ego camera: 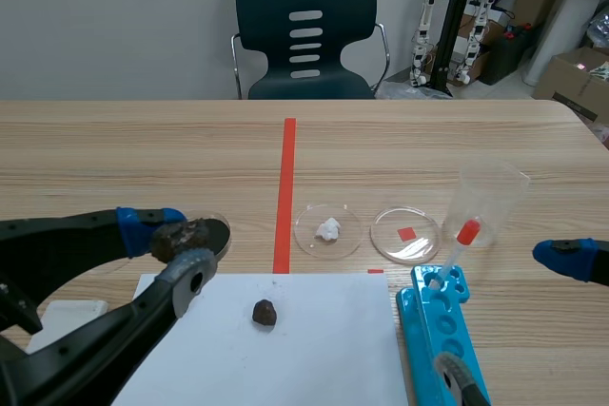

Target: Rub the mineral on the streak plate

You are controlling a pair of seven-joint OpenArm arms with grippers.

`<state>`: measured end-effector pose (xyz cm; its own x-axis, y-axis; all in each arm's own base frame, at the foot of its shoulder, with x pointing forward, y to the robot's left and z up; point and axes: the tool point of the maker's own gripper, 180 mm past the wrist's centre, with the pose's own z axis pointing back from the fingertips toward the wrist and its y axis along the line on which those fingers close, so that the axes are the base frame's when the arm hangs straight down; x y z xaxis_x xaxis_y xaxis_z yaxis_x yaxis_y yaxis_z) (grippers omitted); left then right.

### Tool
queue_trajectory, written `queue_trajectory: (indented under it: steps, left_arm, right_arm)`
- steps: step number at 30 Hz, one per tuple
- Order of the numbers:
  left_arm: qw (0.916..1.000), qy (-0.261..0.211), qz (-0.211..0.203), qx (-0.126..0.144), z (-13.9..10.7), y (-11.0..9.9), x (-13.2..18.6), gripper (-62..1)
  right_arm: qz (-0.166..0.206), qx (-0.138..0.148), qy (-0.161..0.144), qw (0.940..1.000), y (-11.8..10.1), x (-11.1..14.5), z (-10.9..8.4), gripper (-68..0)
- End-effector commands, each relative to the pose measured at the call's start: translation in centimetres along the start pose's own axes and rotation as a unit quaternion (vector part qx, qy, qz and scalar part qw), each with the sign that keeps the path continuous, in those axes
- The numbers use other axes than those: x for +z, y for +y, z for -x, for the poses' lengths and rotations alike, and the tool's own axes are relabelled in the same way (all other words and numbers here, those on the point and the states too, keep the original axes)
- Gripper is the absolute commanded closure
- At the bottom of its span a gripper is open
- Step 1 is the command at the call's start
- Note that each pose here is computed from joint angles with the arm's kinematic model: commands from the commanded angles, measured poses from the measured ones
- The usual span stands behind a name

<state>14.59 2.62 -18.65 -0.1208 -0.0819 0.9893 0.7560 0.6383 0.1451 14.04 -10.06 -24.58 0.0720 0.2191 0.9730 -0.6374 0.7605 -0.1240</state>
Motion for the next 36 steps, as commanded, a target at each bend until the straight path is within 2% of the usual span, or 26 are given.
queue_trajectory:
  steps: [1,29,32,36]
  left_arm:
    - [0.9998,-0.019,0.000,0.003,-1.0,-0.1,-0.2,-9.0]
    - [0.9998,-0.019,0.000,0.003,-1.0,-0.1,-0.2,-9.0]
    - [1.0000,0.002,-0.001,0.001,-0.3,0.0,-0.3,-9.0]
    - [0.9982,0.060,-0.001,0.001,1.8,0.0,-0.2,-9.0]
  right_arm:
    - [0.002,-0.002,-0.015,0.9999,-0.1,-0.1,-0.8,-65.3]
    - [0.002,-0.002,-0.015,0.9999,-0.1,-0.1,-0.8,-65.3]
    - [0.002,-0.002,-0.015,0.9999,-0.1,-0.1,-0.8,-65.3]
    - [0.002,-0.002,-0.015,0.9999,-0.1,-0.1,-0.8,-65.3]
